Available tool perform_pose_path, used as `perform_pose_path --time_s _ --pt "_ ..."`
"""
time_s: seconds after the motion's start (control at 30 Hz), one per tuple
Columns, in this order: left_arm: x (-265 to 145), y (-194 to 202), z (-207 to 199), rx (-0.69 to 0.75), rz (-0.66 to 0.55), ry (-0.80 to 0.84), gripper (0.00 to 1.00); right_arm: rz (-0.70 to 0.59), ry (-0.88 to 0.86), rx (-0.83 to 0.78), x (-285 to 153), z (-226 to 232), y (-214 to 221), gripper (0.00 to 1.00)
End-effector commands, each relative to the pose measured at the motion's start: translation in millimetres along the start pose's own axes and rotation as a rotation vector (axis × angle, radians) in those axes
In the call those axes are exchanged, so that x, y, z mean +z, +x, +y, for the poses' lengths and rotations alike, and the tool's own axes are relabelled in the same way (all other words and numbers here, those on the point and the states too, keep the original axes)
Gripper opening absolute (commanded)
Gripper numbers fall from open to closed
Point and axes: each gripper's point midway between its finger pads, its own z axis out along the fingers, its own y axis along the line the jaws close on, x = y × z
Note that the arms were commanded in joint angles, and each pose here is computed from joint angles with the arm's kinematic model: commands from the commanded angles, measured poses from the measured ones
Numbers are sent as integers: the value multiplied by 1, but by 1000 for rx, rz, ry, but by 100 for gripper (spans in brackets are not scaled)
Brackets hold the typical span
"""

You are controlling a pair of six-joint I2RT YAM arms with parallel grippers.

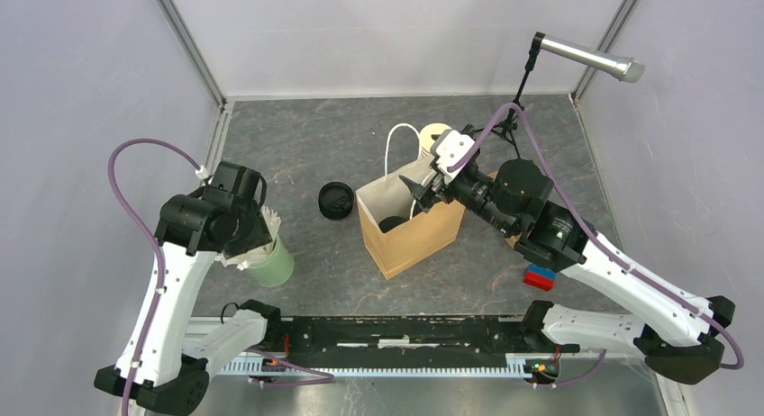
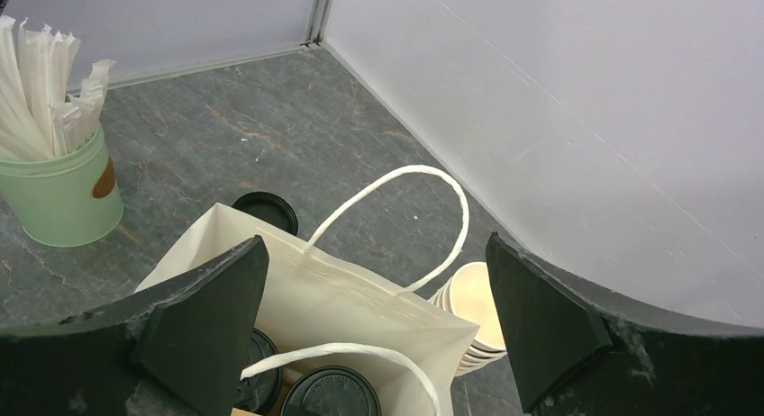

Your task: Pack the takeout coffee

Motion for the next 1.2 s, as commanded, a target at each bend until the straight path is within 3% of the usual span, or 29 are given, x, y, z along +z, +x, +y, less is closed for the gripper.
perform_pose_path --time_s 0.0,0.2,0.5,0.53,0.73,1.17 --pt "1 14 18 16 44 -74 53 -41 21 15 -4 -7 -14 98" --pt "5 18 17 37 74 -78 45 -33 20 14 -3 -5 -9 98" --pt "9 29 21 32 89 -77 43 -25 17 22 -3 -4 -6 98" --pt "9 29 21 30 87 -79 41 -24 16 26 -3 -4 -5 98" --pt "1 11 22 52 30 -89 3 -23 14 31 -3 -3 -5 98" --pt "-42 -17 -1 87 -68 102 2 -36 -8 7 0 -3 -16 98"
